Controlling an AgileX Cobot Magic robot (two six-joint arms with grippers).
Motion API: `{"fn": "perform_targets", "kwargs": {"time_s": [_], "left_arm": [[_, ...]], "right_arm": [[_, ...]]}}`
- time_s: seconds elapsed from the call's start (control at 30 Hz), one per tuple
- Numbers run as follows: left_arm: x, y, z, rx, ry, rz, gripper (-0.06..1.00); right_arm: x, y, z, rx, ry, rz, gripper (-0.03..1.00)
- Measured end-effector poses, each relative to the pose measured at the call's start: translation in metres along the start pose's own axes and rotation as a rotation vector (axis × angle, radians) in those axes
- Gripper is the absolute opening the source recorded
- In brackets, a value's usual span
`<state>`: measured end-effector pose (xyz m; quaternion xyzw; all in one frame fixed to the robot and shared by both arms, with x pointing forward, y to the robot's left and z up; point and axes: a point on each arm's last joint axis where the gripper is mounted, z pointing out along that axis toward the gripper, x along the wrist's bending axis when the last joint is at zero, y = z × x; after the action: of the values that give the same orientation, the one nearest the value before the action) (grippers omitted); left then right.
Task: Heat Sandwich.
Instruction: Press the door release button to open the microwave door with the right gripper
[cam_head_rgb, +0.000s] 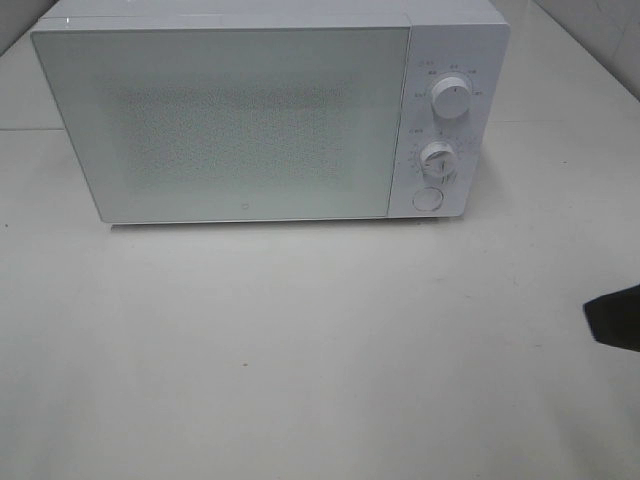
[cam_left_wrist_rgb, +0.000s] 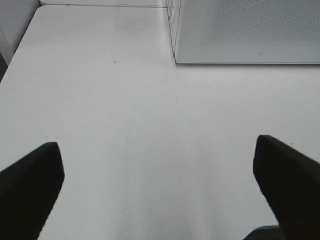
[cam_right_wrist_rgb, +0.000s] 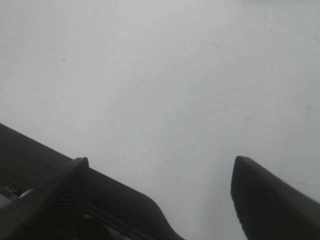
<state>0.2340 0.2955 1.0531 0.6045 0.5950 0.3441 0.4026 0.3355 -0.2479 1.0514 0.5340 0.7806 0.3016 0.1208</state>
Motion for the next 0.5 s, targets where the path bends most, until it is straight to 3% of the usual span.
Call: {"fn": "perform_targets", "kwargs": {"time_s": [0.2, 0.33, 0.43, 0.5], "left_arm": [[0.000, 0.000, 0.000, 0.000, 0.000, 0.000, 0.97], [0.000, 0.000, 0.000, 0.000, 0.000, 0.000, 0.97], [0.000, 0.000, 0.000, 0.000, 0.000, 0.000, 0.97], [0.000, 0.000, 0.000, 0.000, 0.000, 0.000, 0.97]], "right_arm": [[-0.006, -0.024, -0.030, -0.064, -0.094, -0.004, 0.75], [-0.012, -0.039, -0.044, -0.093, -0.175, 0.062, 0.75], [-0.014, -0.052, -0.058, -0.183, -0.264, 0.113, 0.75], [-0.014, -0.055, -0.060, -0.202, -0.280, 0.120, 0.75]]}}
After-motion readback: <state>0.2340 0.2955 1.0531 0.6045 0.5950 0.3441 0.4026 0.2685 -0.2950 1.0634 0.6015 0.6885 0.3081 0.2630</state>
